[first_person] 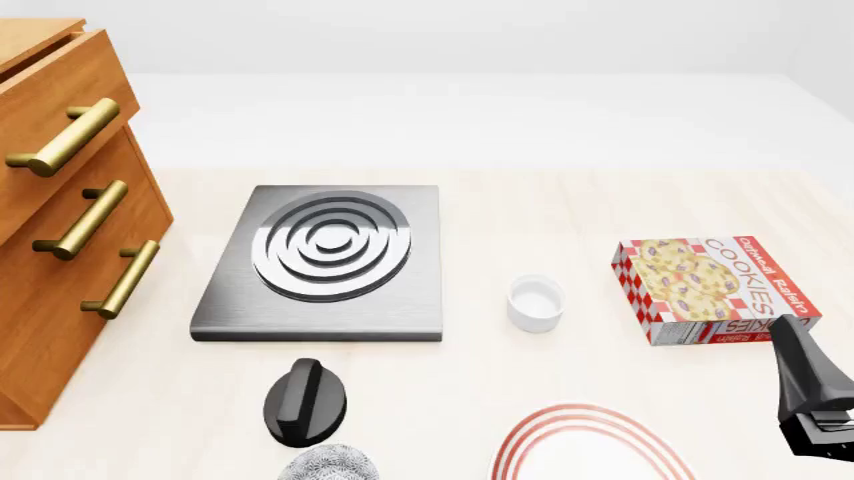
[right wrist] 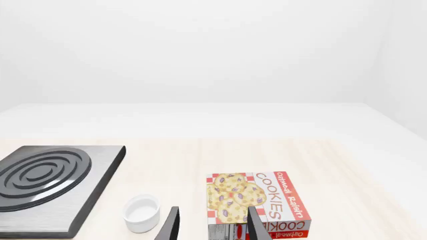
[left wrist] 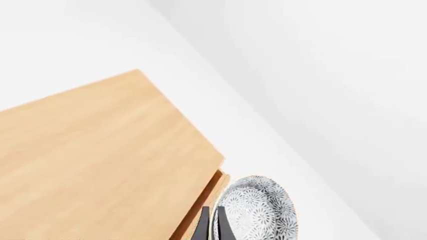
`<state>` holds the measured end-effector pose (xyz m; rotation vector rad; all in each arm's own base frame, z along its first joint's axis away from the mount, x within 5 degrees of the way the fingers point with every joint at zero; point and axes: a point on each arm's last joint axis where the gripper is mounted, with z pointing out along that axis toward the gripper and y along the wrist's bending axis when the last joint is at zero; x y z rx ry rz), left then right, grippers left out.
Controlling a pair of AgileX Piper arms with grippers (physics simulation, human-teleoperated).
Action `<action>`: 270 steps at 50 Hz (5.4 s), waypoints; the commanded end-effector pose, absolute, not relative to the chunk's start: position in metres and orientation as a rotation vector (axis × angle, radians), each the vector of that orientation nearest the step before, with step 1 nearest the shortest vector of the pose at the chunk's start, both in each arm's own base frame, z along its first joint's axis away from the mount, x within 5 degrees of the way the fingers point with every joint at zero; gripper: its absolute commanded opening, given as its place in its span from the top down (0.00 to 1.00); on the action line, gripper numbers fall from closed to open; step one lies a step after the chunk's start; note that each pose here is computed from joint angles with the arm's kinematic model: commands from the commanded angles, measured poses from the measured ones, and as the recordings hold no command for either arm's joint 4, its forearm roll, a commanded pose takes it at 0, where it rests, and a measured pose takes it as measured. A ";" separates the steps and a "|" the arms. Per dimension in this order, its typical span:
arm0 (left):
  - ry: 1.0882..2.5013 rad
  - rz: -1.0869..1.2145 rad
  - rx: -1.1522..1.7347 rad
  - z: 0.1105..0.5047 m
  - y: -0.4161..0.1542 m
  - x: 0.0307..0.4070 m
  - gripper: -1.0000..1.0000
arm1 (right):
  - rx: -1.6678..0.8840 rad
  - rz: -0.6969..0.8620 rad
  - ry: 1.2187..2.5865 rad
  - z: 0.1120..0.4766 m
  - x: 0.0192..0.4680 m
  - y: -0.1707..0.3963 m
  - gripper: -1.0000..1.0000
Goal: Pick the akita bowl on the wooden cabinet and place it on the plate.
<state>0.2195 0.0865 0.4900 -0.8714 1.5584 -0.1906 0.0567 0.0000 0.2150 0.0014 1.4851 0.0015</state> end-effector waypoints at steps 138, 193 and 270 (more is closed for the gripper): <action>1.845 -0.665 -0.150 0.491 -0.084 0.205 1.00 | 0.002 0.001 1.485 0.215 0.057 0.000 0.00; 2.007 -0.704 0.049 0.444 -0.136 0.216 1.00 | 0.002 0.001 1.485 0.215 0.057 0.000 0.00; 2.162 -0.792 0.242 0.388 -0.198 0.202 1.00 | 0.001 0.001 1.485 0.215 0.057 0.000 0.00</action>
